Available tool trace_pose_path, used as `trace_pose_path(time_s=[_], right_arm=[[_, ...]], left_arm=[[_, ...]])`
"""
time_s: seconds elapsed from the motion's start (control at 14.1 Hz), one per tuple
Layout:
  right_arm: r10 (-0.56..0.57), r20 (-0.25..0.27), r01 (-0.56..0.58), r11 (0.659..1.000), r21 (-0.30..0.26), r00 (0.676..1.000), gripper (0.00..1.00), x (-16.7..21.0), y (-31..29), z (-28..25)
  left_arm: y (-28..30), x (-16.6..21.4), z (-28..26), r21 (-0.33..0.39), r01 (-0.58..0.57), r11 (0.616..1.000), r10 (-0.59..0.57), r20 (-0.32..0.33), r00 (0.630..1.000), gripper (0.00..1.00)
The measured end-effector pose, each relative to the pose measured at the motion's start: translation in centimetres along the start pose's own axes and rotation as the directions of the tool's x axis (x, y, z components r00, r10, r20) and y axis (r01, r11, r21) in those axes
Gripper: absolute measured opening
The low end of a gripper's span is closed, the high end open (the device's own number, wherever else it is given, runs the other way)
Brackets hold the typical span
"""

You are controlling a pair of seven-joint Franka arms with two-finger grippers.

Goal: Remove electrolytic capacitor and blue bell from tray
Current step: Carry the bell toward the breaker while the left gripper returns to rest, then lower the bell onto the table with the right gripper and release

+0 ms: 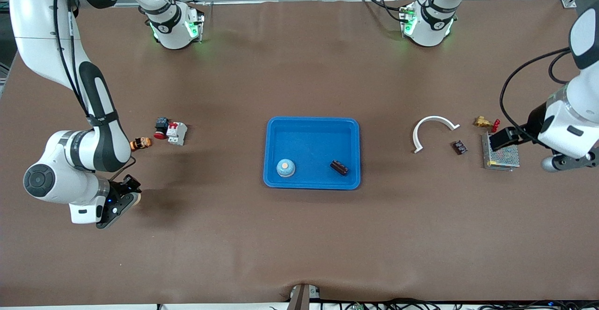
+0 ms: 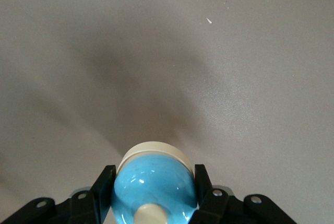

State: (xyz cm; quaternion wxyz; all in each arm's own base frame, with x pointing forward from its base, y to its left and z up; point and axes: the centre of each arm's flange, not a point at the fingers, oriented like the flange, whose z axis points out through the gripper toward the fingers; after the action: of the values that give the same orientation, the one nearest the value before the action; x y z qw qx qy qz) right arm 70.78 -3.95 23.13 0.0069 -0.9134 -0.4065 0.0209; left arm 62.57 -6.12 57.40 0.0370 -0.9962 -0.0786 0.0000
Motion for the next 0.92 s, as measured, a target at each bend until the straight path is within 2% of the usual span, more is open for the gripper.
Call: trace_pose_path(time_s=[0.28,0.57,0.92], right_arm=[[-0.010,-0.002,0.010,1.000,-0.003,1.000,0.66,-0.5,0.5,1.9],[-0.021,-0.010,0.021,1.000,-0.015,1.000,0.66,-0.5,0.7,2.8],[-0.026,-0.017,0.025,0.999,-0.026,1.000,0.66,-0.5,0.9,4.0]], left_arm=[[-0.7,-2.3,-3.1,-0.005,-0.060,0.998,0.060,-0.005,0.998,1.00],[-3.2,-5.2,-4.8,-0.037,-0.086,0.996,0.086,-0.002,0.996,1.00],[-4.7,-7.8,-5.8,-0.037,-0.092,0.995,0.092,0.009,0.996,1.00]])
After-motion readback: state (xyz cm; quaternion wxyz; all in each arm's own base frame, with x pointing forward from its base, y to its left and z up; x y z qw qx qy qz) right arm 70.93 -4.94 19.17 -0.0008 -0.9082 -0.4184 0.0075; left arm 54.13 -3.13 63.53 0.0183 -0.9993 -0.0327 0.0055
